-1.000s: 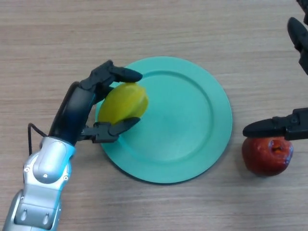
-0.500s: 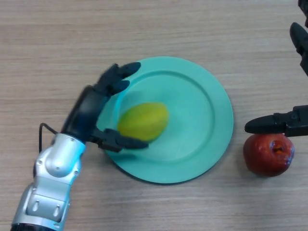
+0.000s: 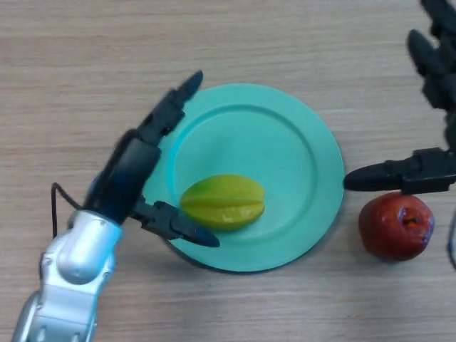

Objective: Pick up the yellow starfruit and place it on the plate

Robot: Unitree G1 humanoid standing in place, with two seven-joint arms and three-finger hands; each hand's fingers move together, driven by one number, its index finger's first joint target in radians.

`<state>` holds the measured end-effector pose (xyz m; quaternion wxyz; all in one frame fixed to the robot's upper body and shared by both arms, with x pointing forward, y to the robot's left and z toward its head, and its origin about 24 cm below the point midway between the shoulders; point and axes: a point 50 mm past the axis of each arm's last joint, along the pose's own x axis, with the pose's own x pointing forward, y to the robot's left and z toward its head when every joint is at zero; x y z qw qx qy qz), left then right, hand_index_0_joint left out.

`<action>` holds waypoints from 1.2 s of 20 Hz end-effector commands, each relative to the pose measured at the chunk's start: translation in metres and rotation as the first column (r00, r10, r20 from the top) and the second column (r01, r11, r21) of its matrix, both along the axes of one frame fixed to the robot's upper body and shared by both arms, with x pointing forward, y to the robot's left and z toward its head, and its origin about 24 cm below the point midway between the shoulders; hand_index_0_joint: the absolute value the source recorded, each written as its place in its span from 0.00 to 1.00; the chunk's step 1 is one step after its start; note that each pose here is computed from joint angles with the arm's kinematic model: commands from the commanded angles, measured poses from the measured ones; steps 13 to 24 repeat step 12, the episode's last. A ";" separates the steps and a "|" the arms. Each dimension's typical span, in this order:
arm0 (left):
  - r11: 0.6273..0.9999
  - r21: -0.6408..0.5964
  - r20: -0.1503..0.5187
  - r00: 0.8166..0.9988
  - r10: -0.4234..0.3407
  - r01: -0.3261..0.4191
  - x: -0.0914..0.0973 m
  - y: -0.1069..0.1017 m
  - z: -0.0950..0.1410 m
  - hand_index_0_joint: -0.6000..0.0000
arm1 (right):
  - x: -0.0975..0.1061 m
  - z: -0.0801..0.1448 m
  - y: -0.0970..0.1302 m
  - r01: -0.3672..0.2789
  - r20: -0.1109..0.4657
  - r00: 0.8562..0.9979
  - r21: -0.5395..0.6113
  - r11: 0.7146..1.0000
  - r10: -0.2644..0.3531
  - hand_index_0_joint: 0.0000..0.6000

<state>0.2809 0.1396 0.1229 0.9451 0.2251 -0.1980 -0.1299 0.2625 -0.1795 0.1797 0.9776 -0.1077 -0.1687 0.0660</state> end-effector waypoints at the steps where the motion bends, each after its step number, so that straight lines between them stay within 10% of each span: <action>1: 0.984 -0.177 0.196 0.980 0.031 0.004 -0.009 0.031 0.051 1.00 | -0.009 0.034 -0.007 0.045 0.250 0.968 -0.069 0.997 -0.026 0.00; 11: 0.933 -0.326 0.229 0.945 0.234 -0.153 -0.033 0.075 0.067 1.00 | -0.008 0.026 -0.016 0.082 0.277 0.960 -0.181 0.980 -0.029 0.00; 24: 0.933 -0.323 0.233 0.942 0.243 -0.161 -0.033 0.079 0.068 1.00 | -0.008 0.026 -0.018 0.085 0.277 0.960 -0.182 0.980 -0.032 0.00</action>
